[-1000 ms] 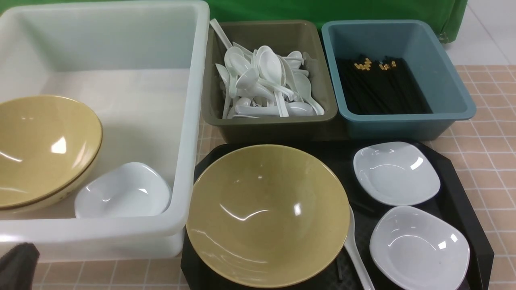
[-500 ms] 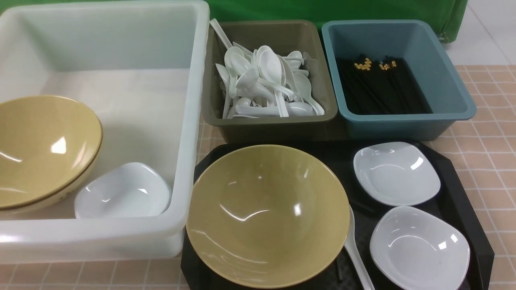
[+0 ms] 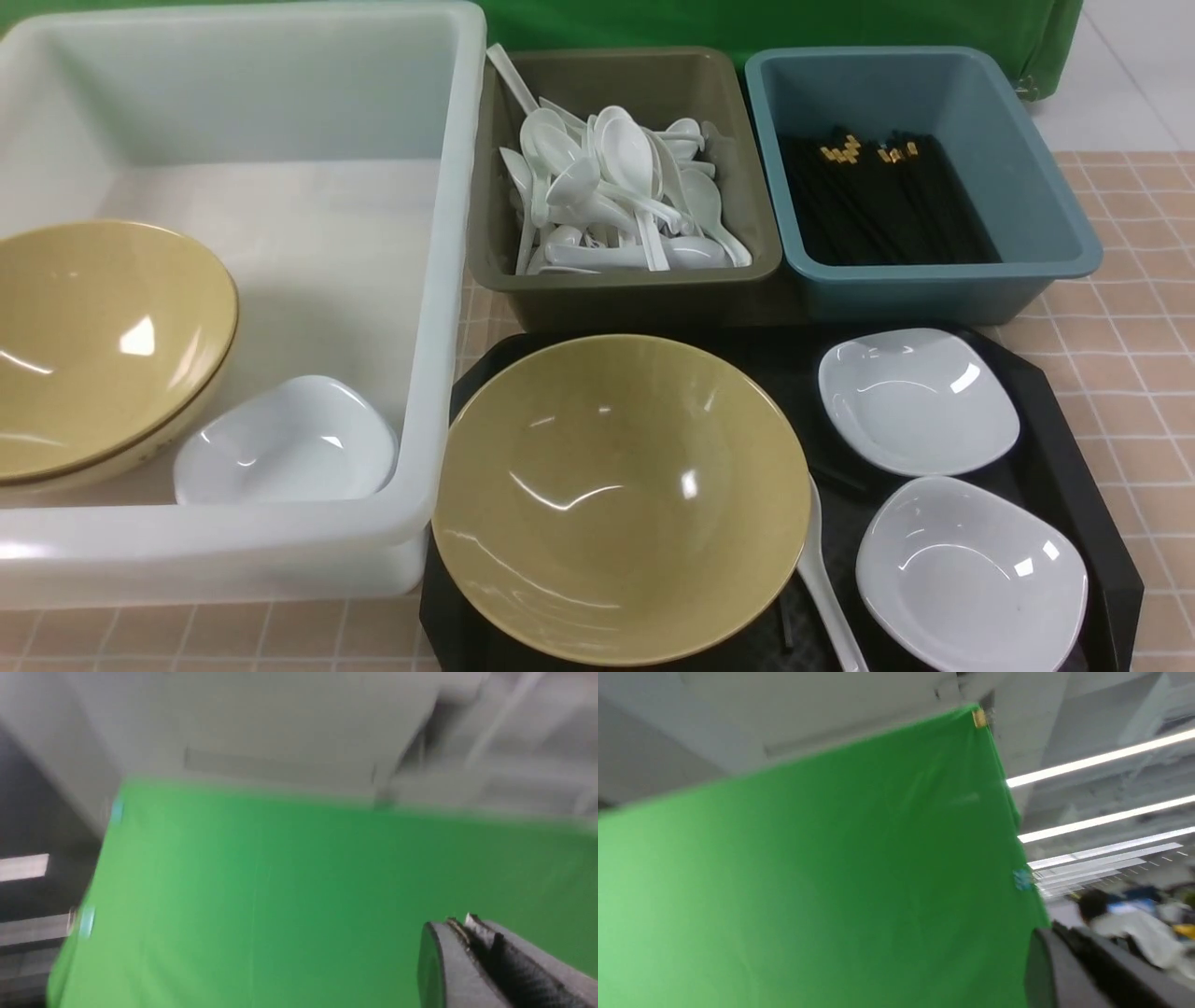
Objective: On brown table put chopsticks spoon bowls plates into blue grey white boxes.
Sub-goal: 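Grasp the large bowl on the tray by its rim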
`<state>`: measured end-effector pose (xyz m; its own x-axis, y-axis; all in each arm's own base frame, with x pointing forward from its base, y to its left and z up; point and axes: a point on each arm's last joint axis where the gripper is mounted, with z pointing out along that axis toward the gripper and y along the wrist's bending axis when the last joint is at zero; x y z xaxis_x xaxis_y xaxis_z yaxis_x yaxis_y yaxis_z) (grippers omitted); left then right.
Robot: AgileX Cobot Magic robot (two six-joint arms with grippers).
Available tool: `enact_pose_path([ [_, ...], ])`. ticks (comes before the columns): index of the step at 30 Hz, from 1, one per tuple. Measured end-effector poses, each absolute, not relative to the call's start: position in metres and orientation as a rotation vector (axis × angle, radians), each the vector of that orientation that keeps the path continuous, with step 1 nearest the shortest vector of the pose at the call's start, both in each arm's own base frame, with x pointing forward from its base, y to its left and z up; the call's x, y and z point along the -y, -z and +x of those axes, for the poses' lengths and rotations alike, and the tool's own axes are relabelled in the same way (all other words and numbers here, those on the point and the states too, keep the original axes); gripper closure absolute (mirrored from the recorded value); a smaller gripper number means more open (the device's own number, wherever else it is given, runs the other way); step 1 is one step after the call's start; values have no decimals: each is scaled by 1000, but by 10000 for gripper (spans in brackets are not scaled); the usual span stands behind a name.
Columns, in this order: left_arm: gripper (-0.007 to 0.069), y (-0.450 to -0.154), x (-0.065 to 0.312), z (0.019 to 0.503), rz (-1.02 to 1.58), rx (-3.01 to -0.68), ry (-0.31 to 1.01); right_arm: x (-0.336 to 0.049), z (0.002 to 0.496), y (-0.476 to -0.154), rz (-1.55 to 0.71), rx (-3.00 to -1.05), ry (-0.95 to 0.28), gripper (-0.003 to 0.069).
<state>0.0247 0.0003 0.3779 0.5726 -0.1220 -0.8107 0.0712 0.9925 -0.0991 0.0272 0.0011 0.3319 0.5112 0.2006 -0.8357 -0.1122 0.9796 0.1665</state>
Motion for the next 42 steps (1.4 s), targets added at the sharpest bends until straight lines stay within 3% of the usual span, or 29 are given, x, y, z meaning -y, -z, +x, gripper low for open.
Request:
enact_pose_path([
  [3,620,-385,0,52,-95,-1159,151,0,40,-335,86,-1167,-128,622],
  [8,620,-376,6,121,-171,-1639,252,2,69,-307,108,-1603,-68,622],
  [9,620,-373,8,130,-216,-1719,208,2,72,-301,108,-1668,-58,622],
  [15,620,-366,44,179,149,-2188,468,3,80,-265,21,-2104,40,622],
  [16,620,-364,61,187,254,-2240,575,2,80,-260,-9,-2164,39,622],
  [21,620,-353,116,207,493,-2302,792,-9,83,-254,-134,-2194,-74,622],
  [25,620,-334,168,217,713,-2363,743,-20,85,-251,-250,-2167,-178,622],
  [28,620,-319,195,219,846,-2415,633,-23,85,-251,-285,-2146,-205,622],
  [32,620,-286,235,223,1064,-2416,364,-26,86,-253,-318,-2117,-224,622],
  [35,620,-266,253,223,1168,-2378,282,-27,86,-253,-327,-2108,-228,622],
  [37,620,-251,266,224,1216,-2366,267,-28,86,-253,-335,-2105,-231,622],
  [42,620,-220,294,218,1218,-2436,402,-28,86,-253,-335,-2103,-231,622],
])
